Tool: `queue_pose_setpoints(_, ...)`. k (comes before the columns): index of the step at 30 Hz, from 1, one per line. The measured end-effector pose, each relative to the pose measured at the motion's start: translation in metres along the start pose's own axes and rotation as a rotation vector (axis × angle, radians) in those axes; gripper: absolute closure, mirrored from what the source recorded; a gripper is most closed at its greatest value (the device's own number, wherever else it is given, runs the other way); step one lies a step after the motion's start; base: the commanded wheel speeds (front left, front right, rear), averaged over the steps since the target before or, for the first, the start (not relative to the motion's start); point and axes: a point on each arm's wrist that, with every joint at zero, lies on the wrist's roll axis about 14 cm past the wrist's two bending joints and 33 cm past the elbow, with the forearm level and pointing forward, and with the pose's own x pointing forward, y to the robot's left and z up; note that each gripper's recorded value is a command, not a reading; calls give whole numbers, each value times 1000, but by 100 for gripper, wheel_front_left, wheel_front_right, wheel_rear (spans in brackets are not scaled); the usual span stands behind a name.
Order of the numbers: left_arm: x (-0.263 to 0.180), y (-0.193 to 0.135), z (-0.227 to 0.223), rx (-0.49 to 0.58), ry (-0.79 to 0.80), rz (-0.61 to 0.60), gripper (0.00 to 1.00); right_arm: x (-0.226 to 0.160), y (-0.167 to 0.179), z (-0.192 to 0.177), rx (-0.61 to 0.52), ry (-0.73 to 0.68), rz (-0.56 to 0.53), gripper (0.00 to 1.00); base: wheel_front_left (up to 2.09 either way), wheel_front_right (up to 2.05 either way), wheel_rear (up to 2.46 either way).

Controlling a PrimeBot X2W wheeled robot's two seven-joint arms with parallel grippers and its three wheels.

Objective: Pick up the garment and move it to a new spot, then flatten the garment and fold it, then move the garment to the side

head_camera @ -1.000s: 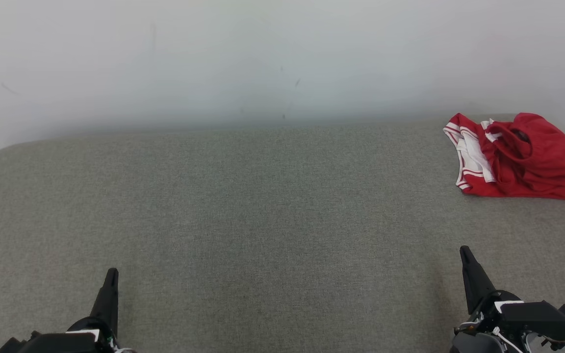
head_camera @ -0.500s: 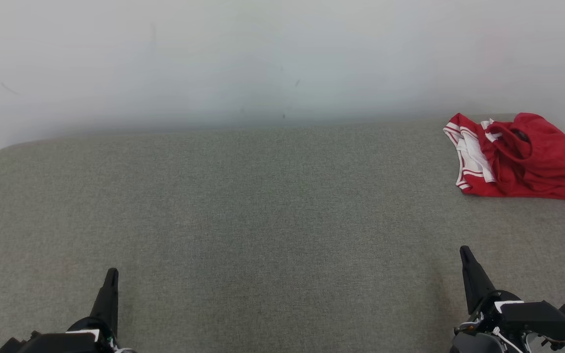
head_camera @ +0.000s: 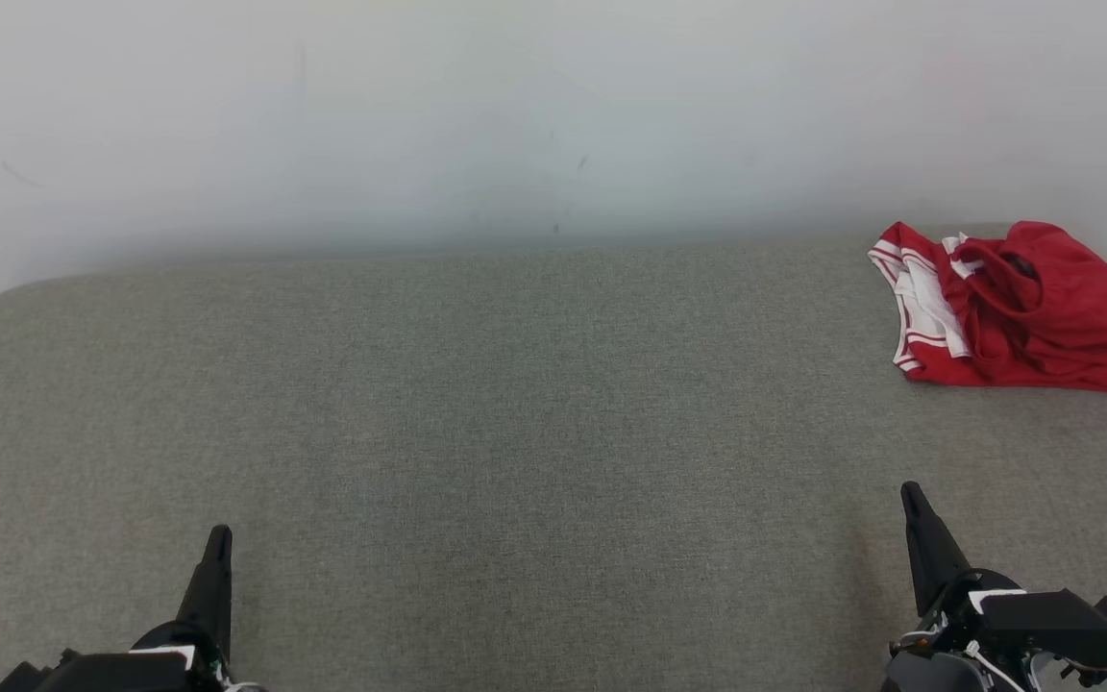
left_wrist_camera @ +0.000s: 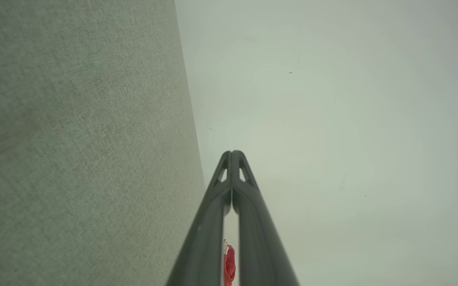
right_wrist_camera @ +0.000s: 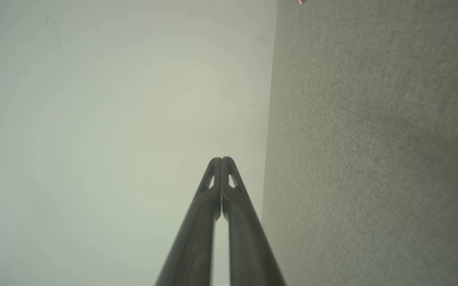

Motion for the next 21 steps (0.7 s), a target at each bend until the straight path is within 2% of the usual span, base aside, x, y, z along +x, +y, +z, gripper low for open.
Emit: queue_pose_setpoints(21, 0, 0, 0, 0, 0, 0, 100, 0, 0, 0, 2, 0, 0, 100, 0, 0, 0)
